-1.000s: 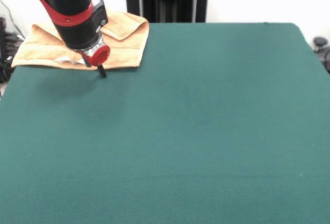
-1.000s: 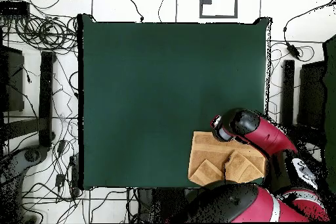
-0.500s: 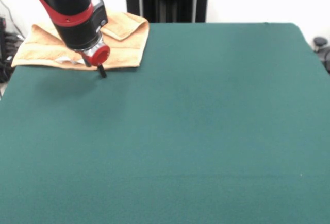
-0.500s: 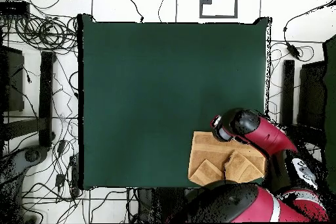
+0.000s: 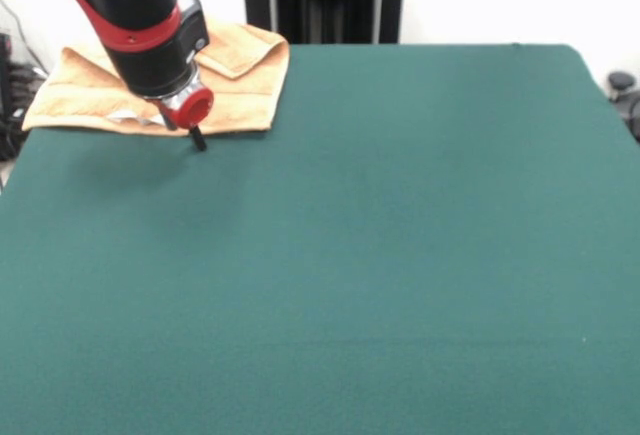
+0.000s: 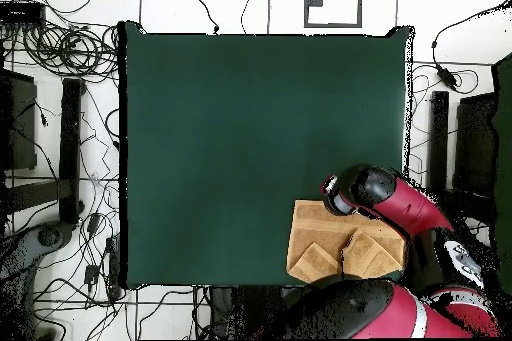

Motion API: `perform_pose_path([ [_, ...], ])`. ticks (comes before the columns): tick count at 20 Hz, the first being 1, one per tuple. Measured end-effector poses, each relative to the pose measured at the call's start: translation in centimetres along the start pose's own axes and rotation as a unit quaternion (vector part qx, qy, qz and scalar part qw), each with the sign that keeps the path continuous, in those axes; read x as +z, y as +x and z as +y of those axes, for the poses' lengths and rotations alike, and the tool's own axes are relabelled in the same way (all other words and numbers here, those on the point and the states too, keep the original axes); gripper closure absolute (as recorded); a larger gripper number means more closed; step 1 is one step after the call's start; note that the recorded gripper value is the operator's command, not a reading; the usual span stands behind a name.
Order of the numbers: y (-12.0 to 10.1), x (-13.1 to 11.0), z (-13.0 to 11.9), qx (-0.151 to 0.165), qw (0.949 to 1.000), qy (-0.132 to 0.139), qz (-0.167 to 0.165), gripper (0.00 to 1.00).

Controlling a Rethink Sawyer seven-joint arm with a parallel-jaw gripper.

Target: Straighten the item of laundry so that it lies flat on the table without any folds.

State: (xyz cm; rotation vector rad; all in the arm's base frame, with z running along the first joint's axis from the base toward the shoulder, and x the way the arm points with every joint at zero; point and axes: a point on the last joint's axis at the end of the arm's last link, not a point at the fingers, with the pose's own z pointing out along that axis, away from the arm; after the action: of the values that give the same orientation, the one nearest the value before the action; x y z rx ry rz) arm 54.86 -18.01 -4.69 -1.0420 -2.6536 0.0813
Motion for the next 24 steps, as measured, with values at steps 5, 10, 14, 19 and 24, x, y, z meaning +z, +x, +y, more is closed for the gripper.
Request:
perform_pose_path([
  [5, -0.02, 0.0, 0.01, 0.0, 1.0, 0.0, 0.001, 1.0],
  [10, -0.04, 0.02, -0.06, 0.0, 1.0, 0.001, 0.001, 0.0],
  [14, -0.05, 0.02, -0.07, 0.0, 1.0, 0.001, 0.001, 0.0],
  [19, -0.08, 0.02, -0.07, 0.0, 1.0, 0.001, 0.002, 0.0],
  [24, -0.08, 0.01, -0.06, -0.001, 1.0, 0.001, 0.002, 0.0],
])
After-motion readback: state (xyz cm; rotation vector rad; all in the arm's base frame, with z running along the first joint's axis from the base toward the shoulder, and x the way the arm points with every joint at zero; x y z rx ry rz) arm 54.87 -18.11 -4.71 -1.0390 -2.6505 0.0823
